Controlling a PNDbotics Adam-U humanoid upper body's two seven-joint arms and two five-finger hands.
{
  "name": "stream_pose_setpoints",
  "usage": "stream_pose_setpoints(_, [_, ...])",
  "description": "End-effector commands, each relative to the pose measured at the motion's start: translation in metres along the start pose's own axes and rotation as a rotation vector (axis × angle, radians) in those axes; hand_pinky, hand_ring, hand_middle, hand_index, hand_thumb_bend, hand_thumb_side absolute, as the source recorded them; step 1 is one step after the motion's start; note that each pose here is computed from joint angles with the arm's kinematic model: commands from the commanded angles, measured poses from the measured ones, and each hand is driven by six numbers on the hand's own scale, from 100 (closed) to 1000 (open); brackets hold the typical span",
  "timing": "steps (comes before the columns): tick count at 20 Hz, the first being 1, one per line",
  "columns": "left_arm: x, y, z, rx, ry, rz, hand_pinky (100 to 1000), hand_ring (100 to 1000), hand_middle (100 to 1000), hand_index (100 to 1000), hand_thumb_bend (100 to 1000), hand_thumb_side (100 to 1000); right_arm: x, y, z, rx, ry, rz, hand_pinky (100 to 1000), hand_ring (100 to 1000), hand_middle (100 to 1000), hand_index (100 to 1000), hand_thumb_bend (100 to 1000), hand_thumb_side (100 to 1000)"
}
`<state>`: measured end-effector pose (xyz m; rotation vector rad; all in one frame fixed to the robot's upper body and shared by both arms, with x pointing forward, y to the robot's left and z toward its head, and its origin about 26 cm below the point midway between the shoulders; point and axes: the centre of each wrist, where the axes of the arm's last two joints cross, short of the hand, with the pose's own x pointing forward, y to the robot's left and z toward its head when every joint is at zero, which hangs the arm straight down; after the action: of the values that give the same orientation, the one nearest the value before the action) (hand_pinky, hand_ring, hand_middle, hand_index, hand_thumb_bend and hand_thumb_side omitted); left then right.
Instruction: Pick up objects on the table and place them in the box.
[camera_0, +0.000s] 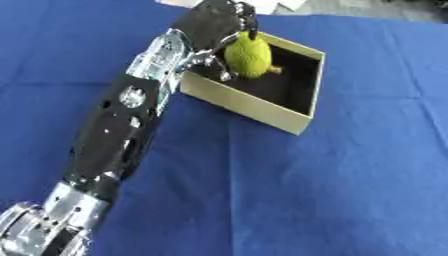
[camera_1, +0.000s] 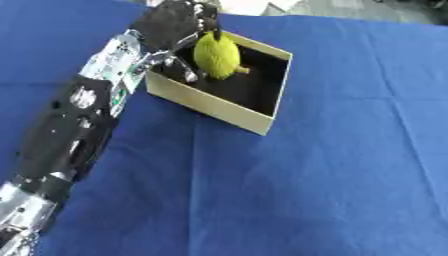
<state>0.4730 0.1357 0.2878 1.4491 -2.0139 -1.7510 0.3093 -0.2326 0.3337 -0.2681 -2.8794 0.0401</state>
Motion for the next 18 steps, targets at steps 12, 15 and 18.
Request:
stream_pose_setpoints(12, [-0.008,0.058,0.001,0.260,0.025,-0.024,792,754,758,800,734,100,0.004,-0.008,-0.002,-0.004,-0.014,0.025,746,656,602,734,345,678])
stream_pose_setpoints(15, [-0.012,0.083,0.010,0.361,-0.011,0.139,806,714,709,747,567,100,0.004,-0.011,-0.003,-0.006,-0.017,0.044,746,656,602,734,342,680])
stream_pose_setpoints(18, [-0.017,0.108,0.023,0.404,-0.061,0.326,817,695,688,719,468,100,0.003,-0.015,-0.002,-0.009,-0.019,0.064,747,656,603,734,340,680])
